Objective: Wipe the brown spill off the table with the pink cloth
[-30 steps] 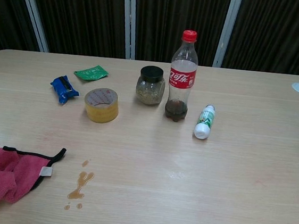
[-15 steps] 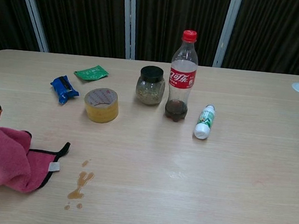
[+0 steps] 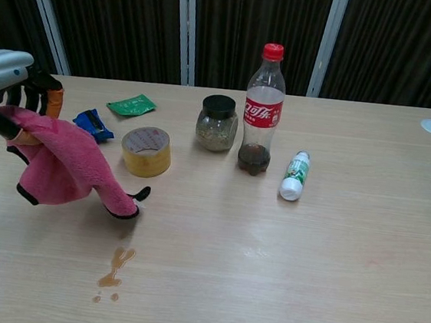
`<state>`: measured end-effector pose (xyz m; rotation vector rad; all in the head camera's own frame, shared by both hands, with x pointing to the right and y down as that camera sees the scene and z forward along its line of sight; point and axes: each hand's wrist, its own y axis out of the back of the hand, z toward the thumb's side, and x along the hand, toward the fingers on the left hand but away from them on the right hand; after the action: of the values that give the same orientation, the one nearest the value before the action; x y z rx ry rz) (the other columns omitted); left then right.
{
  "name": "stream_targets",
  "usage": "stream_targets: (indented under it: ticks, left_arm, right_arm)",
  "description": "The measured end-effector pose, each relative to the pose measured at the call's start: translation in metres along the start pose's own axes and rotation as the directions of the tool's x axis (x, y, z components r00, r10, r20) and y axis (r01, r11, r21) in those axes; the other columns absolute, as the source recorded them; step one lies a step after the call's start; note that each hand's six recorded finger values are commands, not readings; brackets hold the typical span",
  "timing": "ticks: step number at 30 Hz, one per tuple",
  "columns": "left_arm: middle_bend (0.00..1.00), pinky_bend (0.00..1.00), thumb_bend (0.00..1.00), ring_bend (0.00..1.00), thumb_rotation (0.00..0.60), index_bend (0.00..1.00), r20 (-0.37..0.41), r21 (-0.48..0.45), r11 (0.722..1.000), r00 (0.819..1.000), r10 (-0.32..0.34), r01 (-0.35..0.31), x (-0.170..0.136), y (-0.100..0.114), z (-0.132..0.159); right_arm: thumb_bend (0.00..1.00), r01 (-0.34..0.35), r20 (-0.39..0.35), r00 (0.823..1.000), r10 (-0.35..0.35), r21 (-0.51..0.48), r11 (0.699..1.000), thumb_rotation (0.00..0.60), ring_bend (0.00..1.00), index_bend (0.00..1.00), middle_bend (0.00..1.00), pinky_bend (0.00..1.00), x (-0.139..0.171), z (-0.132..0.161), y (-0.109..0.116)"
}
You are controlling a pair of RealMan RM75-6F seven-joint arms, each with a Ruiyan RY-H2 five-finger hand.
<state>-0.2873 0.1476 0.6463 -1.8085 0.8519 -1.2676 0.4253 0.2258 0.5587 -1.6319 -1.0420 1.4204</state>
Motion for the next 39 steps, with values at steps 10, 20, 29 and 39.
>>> stream_targets:
  ticks: [10,20,29,39]
  left_arm:
    - [0.59,0.58,0.58,0.51,0.600,0.82,0.087,-0.002,0.998,0.994,-0.065,0.066,0.014,-0.036,0.059]
    - [0.59,0.57,0.58,0.51,0.600,0.82,0.093,0.070,0.986,0.983,-0.156,0.150,0.019,-0.080,0.070]
    - [0.59,0.57,0.58,0.51,0.600,0.82,0.125,0.107,0.968,0.963,-0.239,0.227,0.010,-0.108,0.081]
    - [0.59,0.57,0.58,0.51,0.600,0.82,0.215,0.099,0.947,0.922,-0.321,0.307,-0.024,-0.128,0.105]
  right_arm:
    - [0.01,-0.001,0.019,1.000,0.001,-0.013,1.000,0.600,0.00,0.00,0.00,0.03,0.001,-0.006,0.002]
    - [0.01,-0.012,0.028,1.000,0.013,-0.024,1.000,0.600,0.00,0.00,0.00,0.03,-0.003,-0.008,-0.001]
    - [0.01,-0.012,0.028,1.000,0.013,-0.027,1.000,0.600,0.00,0.00,0.00,0.03,-0.003,-0.008,0.000]
    - [0.01,-0.009,0.029,1.000,0.009,-0.026,1.000,0.600,0.00,0.00,0.00,0.03,-0.003,-0.008,0.001]
